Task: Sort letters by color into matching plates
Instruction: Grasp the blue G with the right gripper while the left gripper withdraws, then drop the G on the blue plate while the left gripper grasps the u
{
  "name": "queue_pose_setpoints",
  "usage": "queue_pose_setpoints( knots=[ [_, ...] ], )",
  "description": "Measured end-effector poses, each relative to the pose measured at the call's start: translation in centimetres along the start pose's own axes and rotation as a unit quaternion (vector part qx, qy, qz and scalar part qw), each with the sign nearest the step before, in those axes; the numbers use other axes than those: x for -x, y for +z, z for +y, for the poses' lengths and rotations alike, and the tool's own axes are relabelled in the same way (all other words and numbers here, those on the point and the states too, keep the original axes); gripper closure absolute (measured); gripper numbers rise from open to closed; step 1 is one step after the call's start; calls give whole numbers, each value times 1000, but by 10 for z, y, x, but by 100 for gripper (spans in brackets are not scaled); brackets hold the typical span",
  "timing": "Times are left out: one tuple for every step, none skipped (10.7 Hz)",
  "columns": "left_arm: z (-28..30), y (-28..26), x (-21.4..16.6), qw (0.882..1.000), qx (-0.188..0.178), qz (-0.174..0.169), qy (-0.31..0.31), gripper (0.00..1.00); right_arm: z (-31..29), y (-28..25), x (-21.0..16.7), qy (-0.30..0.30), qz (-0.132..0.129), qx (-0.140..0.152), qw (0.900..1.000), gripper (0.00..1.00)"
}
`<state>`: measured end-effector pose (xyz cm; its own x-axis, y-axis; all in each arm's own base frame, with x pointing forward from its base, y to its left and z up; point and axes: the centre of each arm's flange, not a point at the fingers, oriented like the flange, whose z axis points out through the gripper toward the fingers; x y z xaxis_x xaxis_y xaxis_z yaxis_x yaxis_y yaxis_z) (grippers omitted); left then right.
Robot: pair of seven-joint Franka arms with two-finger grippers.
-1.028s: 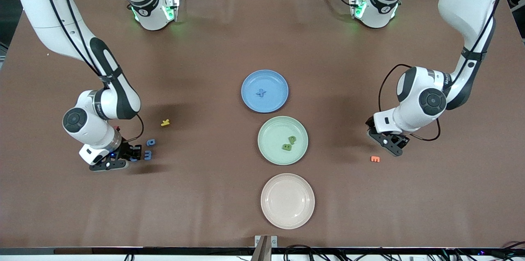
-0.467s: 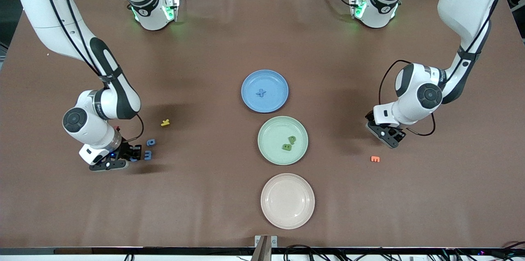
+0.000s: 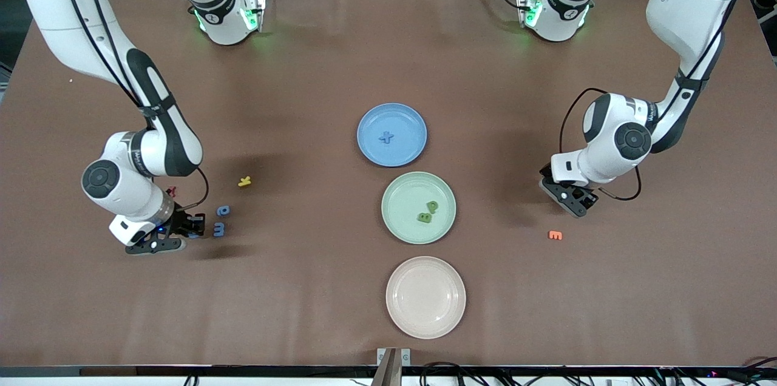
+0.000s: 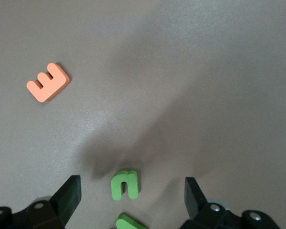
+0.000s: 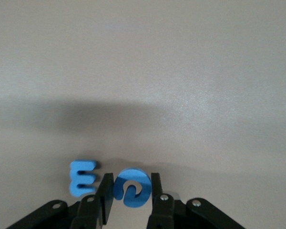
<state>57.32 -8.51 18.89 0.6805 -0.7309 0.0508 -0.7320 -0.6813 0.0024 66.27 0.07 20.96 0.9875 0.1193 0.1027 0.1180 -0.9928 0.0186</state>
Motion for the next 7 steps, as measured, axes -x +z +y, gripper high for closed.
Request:
queue_pose_setpoints(
  knots=[
    [-2, 2, 2, 1000, -1, 2, -1, 6, -6, -14, -3, -4, -5, -1, 1000, 64],
    [-4, 3, 4, 1000, -1, 2, -3, 8, -20, -27, -6, -5, -8, -2, 1000, 64],
    [-7, 5, 6, 1000, -2, 5, -6, 10, -40, -36, -8, 2, -9, -3, 1000, 64],
    [-11, 8, 9, 1000, -3, 8, -7, 11, -65, -40, -8, 12, -14, -5, 1000, 64],
    [-15, 11, 13, 1000, -4, 9, -5, 12, -92, -44, -7, 20, -20, -6, 1000, 64],
    [-17, 14, 15, 1000, -3, 10, -4, 24, -124, -48, -5, 24, -27, -7, 999, 64],
    [-18, 15, 16, 1000, -3, 11, -3, 26, -159, -51, 0, 22, -31, -8, 999, 64]
  ],
)
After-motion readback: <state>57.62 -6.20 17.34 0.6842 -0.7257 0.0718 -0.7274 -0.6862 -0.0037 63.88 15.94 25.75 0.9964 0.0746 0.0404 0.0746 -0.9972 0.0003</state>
